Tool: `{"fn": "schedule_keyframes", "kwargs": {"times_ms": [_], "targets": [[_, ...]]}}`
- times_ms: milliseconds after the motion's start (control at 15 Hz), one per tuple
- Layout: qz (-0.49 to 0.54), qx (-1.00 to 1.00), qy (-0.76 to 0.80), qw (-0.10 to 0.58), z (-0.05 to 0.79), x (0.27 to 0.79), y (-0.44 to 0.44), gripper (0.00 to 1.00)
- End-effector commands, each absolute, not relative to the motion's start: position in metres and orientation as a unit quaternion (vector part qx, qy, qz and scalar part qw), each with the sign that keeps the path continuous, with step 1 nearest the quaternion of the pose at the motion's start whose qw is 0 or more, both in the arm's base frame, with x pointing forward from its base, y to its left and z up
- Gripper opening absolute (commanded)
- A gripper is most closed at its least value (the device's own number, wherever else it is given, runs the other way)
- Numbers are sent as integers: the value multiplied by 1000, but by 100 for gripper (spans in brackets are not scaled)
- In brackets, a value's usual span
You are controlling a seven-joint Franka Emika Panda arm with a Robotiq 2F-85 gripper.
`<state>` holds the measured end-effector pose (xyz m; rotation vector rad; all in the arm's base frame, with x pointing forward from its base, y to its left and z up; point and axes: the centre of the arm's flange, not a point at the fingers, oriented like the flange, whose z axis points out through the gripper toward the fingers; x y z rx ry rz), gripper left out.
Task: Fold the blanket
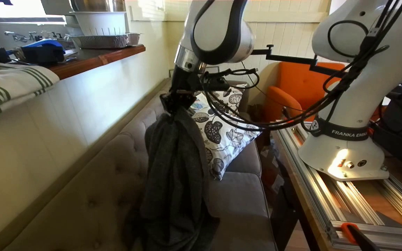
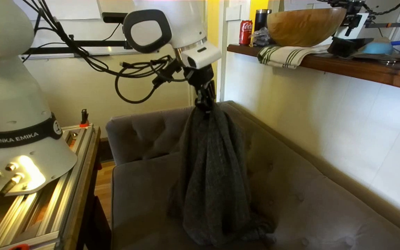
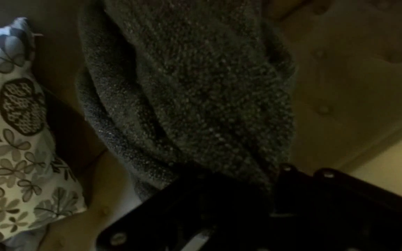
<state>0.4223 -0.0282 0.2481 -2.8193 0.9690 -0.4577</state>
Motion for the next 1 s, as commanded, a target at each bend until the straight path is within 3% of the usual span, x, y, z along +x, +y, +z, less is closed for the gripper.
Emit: {"fn": "schedule_keyframes", "kwargs": {"times_ms": [0, 333, 667, 867, 933], "targets": [[-53, -949, 311, 28, 201, 451, -19, 3], [59, -957, 284, 19, 148, 481, 24, 3], [1, -965, 260, -16, 86, 528, 27, 3], [-32, -961, 274, -3, 51, 552, 3, 3], [-12, -962, 271, -9, 97, 518, 23, 12]]}}
